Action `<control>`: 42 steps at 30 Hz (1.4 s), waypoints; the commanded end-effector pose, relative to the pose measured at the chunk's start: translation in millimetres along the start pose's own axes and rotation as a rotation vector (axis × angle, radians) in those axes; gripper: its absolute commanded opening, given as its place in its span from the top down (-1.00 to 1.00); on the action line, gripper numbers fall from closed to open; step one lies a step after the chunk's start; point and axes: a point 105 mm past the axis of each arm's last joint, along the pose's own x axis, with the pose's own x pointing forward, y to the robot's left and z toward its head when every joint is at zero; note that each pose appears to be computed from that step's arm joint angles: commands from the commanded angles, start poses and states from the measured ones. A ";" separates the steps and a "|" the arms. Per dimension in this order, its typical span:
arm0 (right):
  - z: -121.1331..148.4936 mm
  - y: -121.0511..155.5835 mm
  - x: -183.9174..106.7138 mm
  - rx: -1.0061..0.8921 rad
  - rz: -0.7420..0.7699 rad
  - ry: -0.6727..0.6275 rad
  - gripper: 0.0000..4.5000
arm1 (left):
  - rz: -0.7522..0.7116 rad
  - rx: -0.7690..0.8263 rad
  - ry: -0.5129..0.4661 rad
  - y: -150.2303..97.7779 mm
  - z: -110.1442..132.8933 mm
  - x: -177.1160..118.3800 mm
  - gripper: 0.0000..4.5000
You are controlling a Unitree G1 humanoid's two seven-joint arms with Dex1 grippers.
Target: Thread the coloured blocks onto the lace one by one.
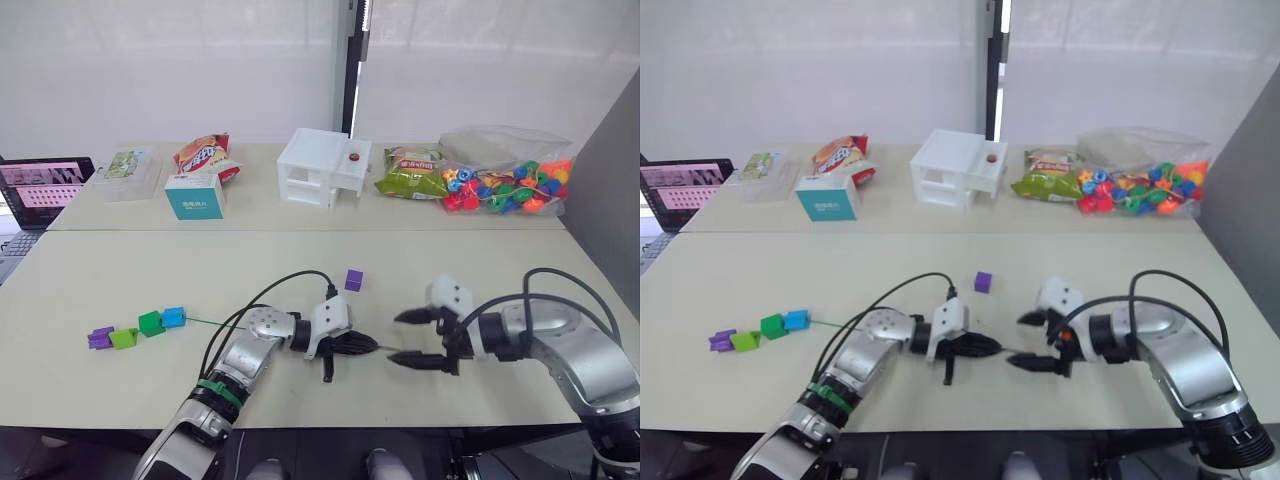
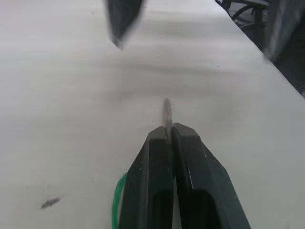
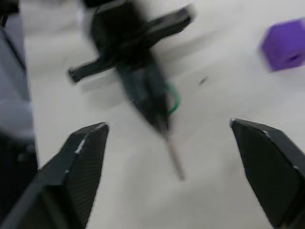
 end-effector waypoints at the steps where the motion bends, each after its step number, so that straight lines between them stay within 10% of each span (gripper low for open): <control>1: 11.4 -23.1 4.8 -0.095 -0.123 -0.043 -0.99 | 0.040 -0.032 0.027 -0.2 -9.1 -12.7 1.00; 23: 15.4 -71.3 107.2 -0.224 -0.062 0.029 -0.99 | 0.123 -0.059 0.031 -2.8 -11.8 -22.6 1.00; 33: 8.1 -71.9 110.7 -0.233 -0.037 0.047 0.45 | 0.126 -0.051 0.035 -2.1 -11.2 -23.3 1.00; 42: -9.2 -72.5 84.0 -0.259 0.014 0.113 0.47 | 0.111 -0.050 0.034 -4.5 -11.4 -20.6 1.00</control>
